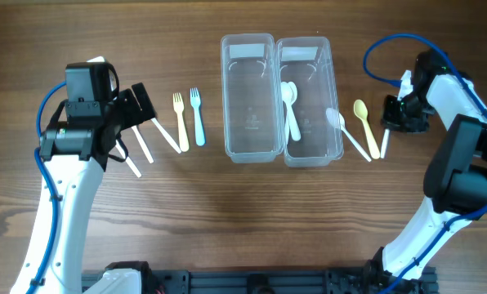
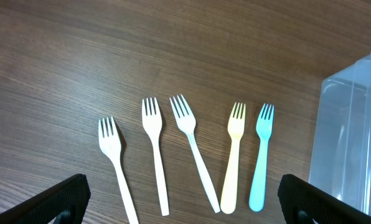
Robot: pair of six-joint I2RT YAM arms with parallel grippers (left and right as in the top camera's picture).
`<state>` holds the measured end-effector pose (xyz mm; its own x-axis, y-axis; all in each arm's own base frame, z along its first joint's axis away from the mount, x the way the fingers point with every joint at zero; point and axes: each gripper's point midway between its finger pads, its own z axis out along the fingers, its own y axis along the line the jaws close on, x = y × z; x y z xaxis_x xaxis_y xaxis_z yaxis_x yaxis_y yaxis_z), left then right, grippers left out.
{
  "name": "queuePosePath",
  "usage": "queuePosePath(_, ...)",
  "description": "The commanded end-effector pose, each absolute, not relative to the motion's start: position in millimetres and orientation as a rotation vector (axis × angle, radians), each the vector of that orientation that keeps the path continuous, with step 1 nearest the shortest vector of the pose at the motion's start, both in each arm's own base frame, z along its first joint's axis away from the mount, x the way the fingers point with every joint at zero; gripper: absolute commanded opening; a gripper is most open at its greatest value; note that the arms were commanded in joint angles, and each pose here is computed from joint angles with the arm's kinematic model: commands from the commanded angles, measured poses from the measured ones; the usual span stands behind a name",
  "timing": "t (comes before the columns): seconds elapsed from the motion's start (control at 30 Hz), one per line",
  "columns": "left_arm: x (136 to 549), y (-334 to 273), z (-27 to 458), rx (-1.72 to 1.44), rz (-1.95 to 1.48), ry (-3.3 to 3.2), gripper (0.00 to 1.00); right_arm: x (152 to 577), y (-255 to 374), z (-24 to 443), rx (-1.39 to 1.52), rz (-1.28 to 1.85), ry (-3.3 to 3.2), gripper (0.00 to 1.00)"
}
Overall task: Pack container
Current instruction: 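Grasp a white spoon with the right gripper and place it in the right container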
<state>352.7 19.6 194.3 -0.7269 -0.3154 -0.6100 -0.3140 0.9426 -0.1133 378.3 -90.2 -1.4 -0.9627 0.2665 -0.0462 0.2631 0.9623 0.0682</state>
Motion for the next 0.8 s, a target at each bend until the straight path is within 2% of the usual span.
queuePosePath(0.0,356.9,21.8,202.2,-0.434,-0.001,2.413,1.0,415.4,-72.9,70.5,0.383,0.253,2.862,0.04)
queuePosePath(0.03,356.9,21.8,202.2,-0.434,-0.001,2.414,1.0,424.7,-57.4,108.9,0.326,0.328,2.771,0.04)
queuePosePath(0.13,356.9,21.8,202.2,-0.434,-0.001,2.413,1.0,428.4,-22.1,173.8,0.264,0.378,2.618,0.04)
queuePosePath(0.2,356.9,21.8,202.2,-0.434,-0.001,2.414,1.0,425.3,17.1,199.7,0.172,0.416,2.571,0.04)
queuePosePath(0.33,356.9,21.8,202.2,-0.434,-0.001,2.414,1.0,421.6,87.9,178.3,0.019,0.426,2.629,0.04)
queuePosePath(0.4,356.9,21.8,202.2,-0.434,-0.001,2.414,1.0,422.8,110.7,142.2,-0.017,0.401,2.681,0.04)
queuePosePath(0.43,356.9,21.8,202.2,-0.434,-0.001,2.414,1.0,419.8,125.4,109.6,-0.054,0.404,2.754,0.04)
queuePosePath(0.5,356.9,21.8,202.2,-0.434,-0.001,2.414,1.0,419.0,133.4,81.1,-0.073,0.399,2.814,0.22)
queuePosePath(0.57,356.9,21.8,202.2,-0.434,-0.001,2.414,1.0,422.2,134.2,80.5,-0.075,0.4,2.803,0.33)
queuePosePath(0.6,356.9,21.8,202.2,-0.434,-0.001,2.414,1.0,425.8,135.1,88.4,-0.08,0.405,2.775,0.35)
queuePosePath(0.7,356.9,21.8,202.2,-0.434,-0.001,2.413,1.0,437.0,135.9,137.4,-0.15,0.397,2.645,0.43)
queuePosePath(0.77,356.9,21.8,202.2,-0.434,-0.001,2.414,1.0,443.1,116.1,188.1,-0.152,0.294,2.508,0.55)
